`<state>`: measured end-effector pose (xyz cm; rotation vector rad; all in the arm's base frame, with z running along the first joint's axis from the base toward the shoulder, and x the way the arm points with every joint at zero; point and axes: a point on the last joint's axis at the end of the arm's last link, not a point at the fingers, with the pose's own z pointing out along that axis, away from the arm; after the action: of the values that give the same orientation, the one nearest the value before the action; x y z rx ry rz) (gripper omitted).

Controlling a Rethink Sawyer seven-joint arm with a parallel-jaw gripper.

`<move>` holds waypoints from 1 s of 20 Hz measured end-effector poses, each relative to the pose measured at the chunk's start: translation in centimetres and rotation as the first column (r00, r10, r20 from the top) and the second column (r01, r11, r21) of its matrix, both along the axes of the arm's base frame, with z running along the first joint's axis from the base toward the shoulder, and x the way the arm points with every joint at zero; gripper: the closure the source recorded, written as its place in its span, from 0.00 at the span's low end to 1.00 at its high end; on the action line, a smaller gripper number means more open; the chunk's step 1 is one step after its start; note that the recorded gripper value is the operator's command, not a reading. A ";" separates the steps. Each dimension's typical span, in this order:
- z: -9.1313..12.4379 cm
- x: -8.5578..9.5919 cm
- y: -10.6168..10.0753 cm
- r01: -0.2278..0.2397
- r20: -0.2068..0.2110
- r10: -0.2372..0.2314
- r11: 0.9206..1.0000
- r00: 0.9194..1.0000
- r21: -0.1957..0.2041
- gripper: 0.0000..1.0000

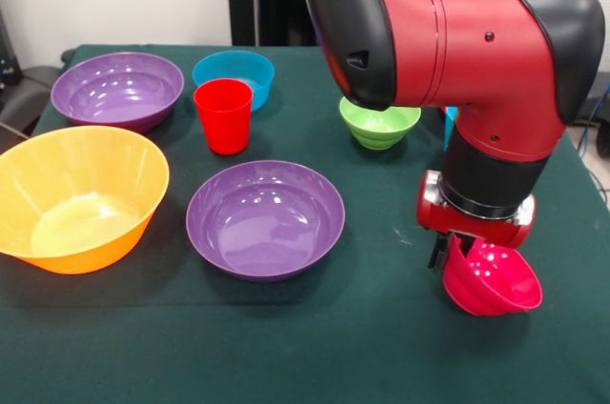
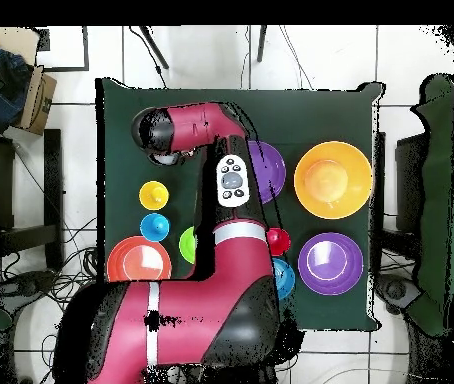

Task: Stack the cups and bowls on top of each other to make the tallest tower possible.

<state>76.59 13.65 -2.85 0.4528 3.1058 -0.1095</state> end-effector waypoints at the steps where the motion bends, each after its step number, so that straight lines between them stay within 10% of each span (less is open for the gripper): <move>1: 0.0 0.0 -0.1 0.001 0.000 -0.001 1.000 1.000 0.000 1.00; 20: 0.0 1.0 -0.3 0.007 0.020 -0.007 1.000 1.000 0.001 1.00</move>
<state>77.56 13.37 -2.89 0.4617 3.0855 -0.1027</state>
